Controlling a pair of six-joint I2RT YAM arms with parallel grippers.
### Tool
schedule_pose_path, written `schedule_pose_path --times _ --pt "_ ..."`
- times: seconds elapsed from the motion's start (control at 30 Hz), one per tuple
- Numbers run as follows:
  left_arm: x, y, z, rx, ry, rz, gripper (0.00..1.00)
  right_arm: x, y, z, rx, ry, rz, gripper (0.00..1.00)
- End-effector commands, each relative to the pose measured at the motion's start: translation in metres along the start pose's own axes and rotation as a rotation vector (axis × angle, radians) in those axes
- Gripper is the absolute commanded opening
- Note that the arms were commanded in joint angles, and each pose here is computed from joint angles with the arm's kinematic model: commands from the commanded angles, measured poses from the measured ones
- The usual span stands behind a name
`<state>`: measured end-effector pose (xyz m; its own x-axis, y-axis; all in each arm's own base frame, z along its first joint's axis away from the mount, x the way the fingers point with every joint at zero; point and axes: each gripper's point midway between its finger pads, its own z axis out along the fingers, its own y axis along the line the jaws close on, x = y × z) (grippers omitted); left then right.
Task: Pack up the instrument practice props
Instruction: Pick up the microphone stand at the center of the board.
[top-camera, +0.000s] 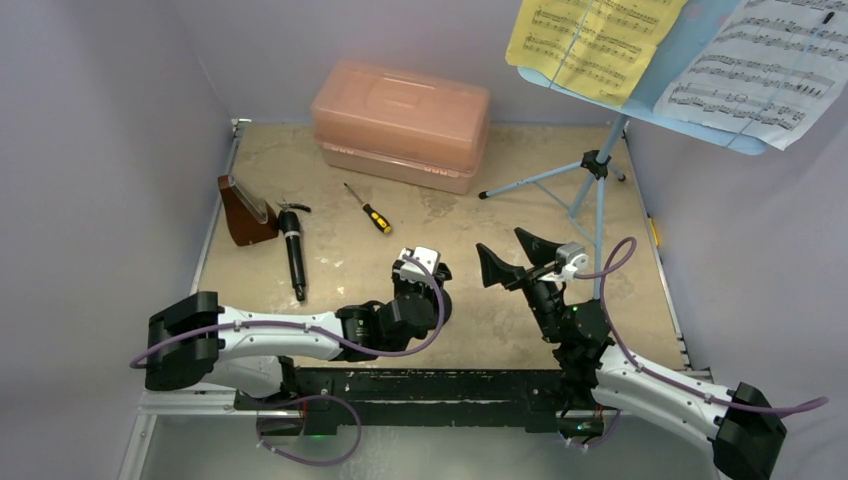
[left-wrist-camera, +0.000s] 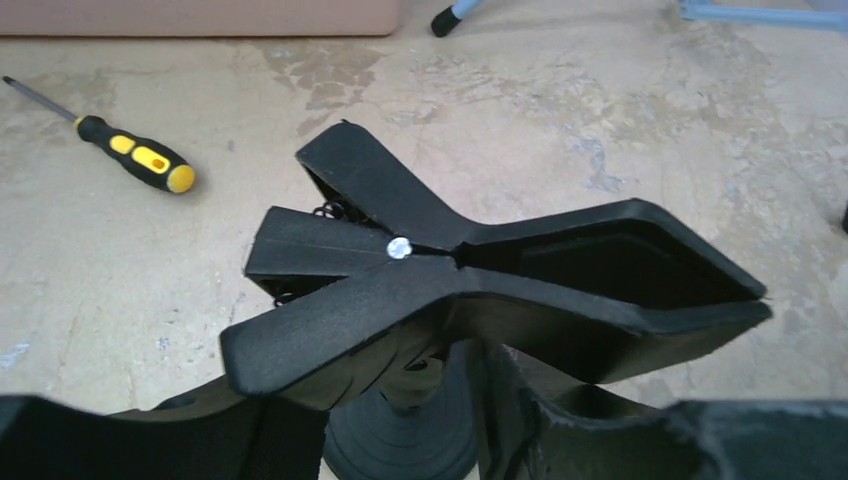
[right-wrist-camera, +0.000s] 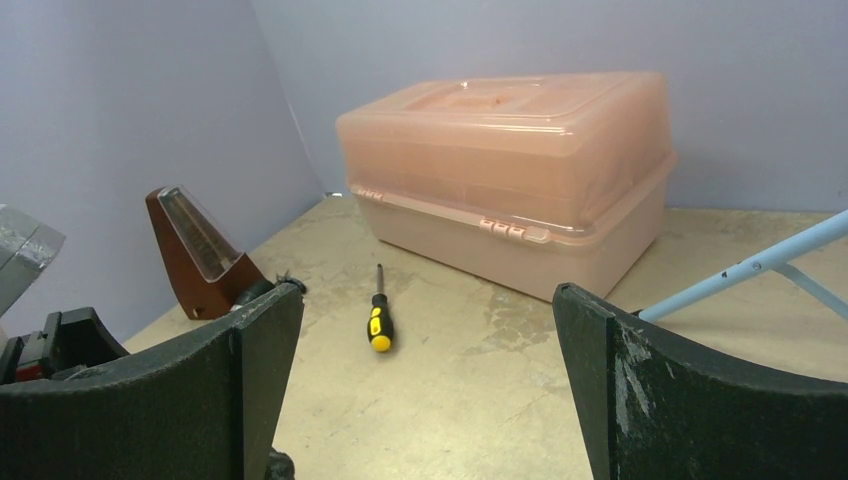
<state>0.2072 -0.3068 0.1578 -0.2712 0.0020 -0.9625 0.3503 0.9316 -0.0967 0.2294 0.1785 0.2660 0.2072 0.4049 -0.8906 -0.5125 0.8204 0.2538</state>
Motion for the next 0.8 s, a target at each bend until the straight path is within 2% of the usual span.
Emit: schedule_pose_path --times 0.0,0.07,0.23,0.27,0.47,0.77 --pt "-0.029 0.003 0.003 -0.078 -0.100 -0.105 0.44 -0.010 -0.001 0.000 0.012 -0.040 0.026 0.98" --pt "-0.032 0.005 0.004 -0.091 -0.112 -0.106 0.37 -0.009 -0.001 0.001 0.011 -0.038 0.027 0.98" --pt "-0.047 0.021 0.005 -0.192 -0.137 -0.061 0.03 -0.008 -0.001 0.000 0.014 -0.036 0.027 0.98" --pt "-0.052 0.026 0.006 -0.214 -0.137 -0.046 0.00 -0.009 -0.002 0.000 0.016 -0.037 0.027 0.98" --pt "-0.100 0.075 0.009 -0.344 -0.166 -0.067 0.00 -0.010 -0.001 0.000 0.014 -0.041 0.031 0.98" --pt "-0.148 0.193 -0.014 -0.645 -0.191 -0.154 0.00 -0.016 -0.001 -0.003 0.008 -0.059 0.050 0.98"
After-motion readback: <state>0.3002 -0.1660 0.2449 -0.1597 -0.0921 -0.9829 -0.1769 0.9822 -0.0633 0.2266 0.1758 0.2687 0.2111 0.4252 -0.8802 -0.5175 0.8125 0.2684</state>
